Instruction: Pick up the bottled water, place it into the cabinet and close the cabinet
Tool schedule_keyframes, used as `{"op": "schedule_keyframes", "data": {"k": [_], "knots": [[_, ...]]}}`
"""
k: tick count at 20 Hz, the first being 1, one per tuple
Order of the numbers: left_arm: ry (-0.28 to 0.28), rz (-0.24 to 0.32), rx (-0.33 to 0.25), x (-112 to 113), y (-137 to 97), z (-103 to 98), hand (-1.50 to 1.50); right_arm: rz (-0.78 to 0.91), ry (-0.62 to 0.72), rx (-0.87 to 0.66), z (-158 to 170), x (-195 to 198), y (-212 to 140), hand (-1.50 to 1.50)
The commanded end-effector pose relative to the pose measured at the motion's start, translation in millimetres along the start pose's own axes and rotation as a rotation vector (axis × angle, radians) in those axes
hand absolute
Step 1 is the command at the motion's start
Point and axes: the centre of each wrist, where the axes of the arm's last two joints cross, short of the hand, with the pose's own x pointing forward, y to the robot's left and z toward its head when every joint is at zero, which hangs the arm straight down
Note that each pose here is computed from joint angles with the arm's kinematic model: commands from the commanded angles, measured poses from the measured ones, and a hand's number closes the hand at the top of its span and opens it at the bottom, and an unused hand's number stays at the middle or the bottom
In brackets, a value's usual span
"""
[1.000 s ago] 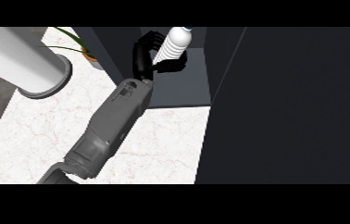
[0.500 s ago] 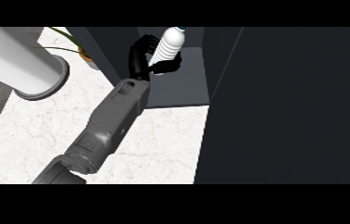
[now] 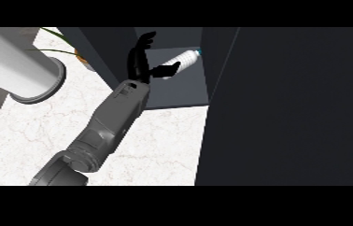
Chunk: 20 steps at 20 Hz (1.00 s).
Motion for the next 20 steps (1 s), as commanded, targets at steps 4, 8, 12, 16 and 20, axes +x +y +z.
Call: {"op": "schedule_keyframes", "data": {"k": [4, 8, 12, 16, 20], "knots": [[0.034, -0.093, 0.039, -18.2, 2.0, 8.7, -1.5, -0.001, -0.031, 0.026, 2.9, 11.3, -4.4, -1.5], [0.03, -0.094, 0.043, -25.9, 6.6, 9.5, -1.5, 0.001, -0.027, 0.025, 4.1, 15.7, -1.3, -1.5], [0.009, -0.035, 0.04, -10.0, 4.3, 1.4, -1.5, -0.013, -0.035, 0.025, 13.3, 20.8, 1.1, -1.5], [-0.067, 0.073, -0.039, -14.4, 9.9, 0.3, -1.5, -0.022, -0.017, 0.016, 4.0, 5.9, 6.0, -1.5], [-0.17, 0.29, -0.09, 1.1, 3.3, 0.1, 1.5, -0.015, -0.023, 0.037, 7.6, 16.1, -0.7, -1.5]]}}
